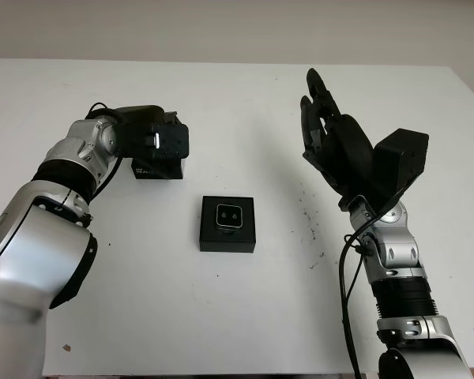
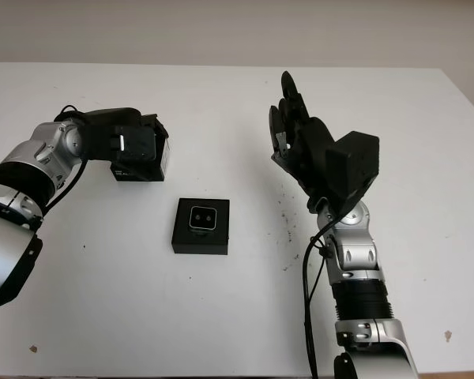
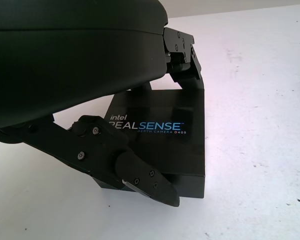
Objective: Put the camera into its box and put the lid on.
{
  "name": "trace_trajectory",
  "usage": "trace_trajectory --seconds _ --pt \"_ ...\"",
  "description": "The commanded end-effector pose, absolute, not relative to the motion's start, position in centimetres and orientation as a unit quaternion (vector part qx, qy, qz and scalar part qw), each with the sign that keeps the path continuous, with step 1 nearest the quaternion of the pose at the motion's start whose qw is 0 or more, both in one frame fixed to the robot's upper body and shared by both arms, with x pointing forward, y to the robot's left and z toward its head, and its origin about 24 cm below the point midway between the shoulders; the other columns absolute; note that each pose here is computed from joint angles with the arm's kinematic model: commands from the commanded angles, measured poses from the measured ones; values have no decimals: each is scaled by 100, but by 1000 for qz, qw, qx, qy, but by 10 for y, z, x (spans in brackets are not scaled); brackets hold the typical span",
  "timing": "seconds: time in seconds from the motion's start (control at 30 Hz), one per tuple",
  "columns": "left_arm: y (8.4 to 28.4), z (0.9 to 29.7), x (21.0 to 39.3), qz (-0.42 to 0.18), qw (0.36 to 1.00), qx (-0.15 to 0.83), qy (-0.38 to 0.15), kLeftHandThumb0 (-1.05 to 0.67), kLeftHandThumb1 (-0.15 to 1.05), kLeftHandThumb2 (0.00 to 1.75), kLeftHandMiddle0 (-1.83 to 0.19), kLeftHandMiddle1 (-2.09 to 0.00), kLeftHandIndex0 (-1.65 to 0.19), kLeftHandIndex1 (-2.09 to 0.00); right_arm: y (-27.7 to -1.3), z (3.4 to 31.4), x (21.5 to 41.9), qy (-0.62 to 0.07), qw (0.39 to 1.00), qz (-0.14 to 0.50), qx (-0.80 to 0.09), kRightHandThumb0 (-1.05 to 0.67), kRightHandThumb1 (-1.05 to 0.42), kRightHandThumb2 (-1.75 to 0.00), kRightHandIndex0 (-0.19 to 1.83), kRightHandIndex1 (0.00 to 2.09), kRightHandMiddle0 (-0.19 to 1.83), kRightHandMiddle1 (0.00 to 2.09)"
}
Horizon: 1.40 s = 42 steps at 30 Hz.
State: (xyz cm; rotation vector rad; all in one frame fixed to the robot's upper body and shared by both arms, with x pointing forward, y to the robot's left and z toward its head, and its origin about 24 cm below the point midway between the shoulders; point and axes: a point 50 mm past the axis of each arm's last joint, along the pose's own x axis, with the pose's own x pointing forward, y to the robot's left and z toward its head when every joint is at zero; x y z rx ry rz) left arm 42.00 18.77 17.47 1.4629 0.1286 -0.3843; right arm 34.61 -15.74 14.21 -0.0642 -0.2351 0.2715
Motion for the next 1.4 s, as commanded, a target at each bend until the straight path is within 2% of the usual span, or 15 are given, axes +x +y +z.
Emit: trace_trajectory --seconds 0.0,0.07,0.2,0.37,0.5,0.6,0.73,0.8,0.9,0.97,1.03,1.23,1.37 --pt "194 174 419 -167 718 673 51 -39 95 5 -13 -141 -10 -145 -157 143 344 -121 983 135 -31 -59 -105 -72 -17 5 -16 5" --pt "195 174 418 -166 715 678 44 -38 96 6 -12 -152 -11 -148 -156 143 343 -122 983 135 -30 -59 -105 -72 -16 5 -16 5" --pt "192 177 415 -176 719 672 13 -30 102 7 -11 -159 -14 -156 -155 144 342 -126 982 135 -27 -59 -105 -71 -16 5 -15 6" --pt "187 185 407 -191 722 665 -10 -23 104 6 -16 -166 -17 -157 -154 143 341 -126 982 137 -31 -58 -105 -72 -15 6 -14 6" --pt "181 204 392 -199 733 651 -14 -24 102 5 -10 -196 -16 -174 -150 140 339 -128 982 138 -32 -57 -105 -73 -14 6 -14 6" --pt "177 216 380 -197 747 635 -14 -25 100 5 -11 -206 -13 -187 -147 138 338 -130 981 139 -33 -58 -105 -73 -13 7 -13 6" --pt "172 232 365 -199 762 616 -16 -27 100 5 -12 -182 -13 -176 -143 133 335 -131 981 142 -27 -59 -105 -74 -14 6 -15 6" --pt "170 235 360 -199 765 612 -11 -27 100 6 -12 -179 -13 -175 -141 130 334 -130 981 143 -23 -60 -105 -74 -15 6 -15 5" --pt "166 238 354 -208 763 612 -5 -26 100 5 -14 -194 -14 -184 -136 123 331 -122 982 146 -11 -60 -105 -71 -15 5 -15 5" --pt "164 238 351 -212 760 615 2 -27 99 5 -26 -206 -17 -196 -133 117 328 -117 981 153 -5 -64 -105 -69 -15 5 -15 5" --pt "163 239 348 -213 760 614 9 -28 99 5 -29 -209 -18 -200 -130 114 327 -115 981 156 -1 -66 -105 -66 -15 6 -14 6" --pt "159 257 341 -222 777 588 37 -29 99 6 -36 -190 -24 -184 -126 106 323 -109 981 162 -14 -64 -105 -67 -11 7 -11 7" --pt "153 265 340 -235 781 575 61 -30 100 6 -39 -191 -25 -180 -125 105 323 -112 980 162 -15 -66 -105 -67 -11 7 -11 7"
